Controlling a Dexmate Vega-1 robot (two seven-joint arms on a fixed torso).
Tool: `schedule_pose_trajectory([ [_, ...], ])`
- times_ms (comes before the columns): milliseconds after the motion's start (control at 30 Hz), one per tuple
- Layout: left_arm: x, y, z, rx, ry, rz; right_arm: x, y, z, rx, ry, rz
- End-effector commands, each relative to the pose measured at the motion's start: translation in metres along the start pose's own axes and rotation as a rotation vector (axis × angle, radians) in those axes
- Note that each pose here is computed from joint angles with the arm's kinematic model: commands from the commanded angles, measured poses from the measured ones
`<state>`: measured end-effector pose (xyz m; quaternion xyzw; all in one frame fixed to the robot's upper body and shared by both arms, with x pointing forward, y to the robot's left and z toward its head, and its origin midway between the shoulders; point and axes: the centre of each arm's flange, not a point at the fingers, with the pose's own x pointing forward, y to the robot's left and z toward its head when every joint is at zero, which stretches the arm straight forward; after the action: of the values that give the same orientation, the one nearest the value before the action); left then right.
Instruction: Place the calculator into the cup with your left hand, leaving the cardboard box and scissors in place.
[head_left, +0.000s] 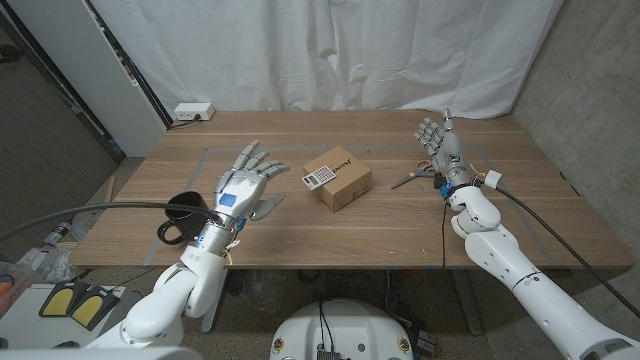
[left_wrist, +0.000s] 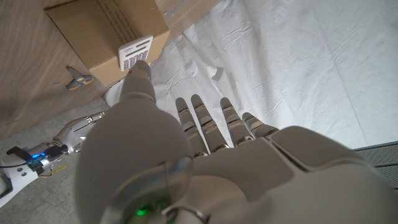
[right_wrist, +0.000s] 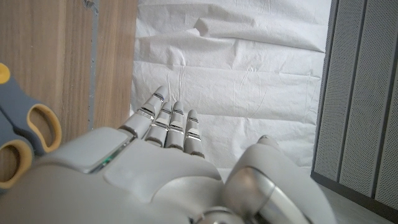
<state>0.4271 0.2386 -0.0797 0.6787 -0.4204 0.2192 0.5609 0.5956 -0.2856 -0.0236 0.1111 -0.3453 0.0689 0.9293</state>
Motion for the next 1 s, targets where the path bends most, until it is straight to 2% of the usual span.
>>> schedule_pose_trajectory([
  [33,0.003,-0.015,0.003,0.034,-0.026,-0.063,0.004,0.001,0.005,0.013,-0.023,0.002],
  [200,0.003,-0.026,0.007,0.036,-0.026,-0.019,0.007,0.003,0.003,0.015,-0.033,0.005],
  [567,0.001,-0.039,0.015,-0.017,-0.055,0.085,0.006,0.003,0.005,0.016,-0.049,-0.003],
  [1000,0.006,-0.052,0.015,-0.025,-0.053,0.058,0.005,0.0,0.006,0.015,-0.047,-0.006],
])
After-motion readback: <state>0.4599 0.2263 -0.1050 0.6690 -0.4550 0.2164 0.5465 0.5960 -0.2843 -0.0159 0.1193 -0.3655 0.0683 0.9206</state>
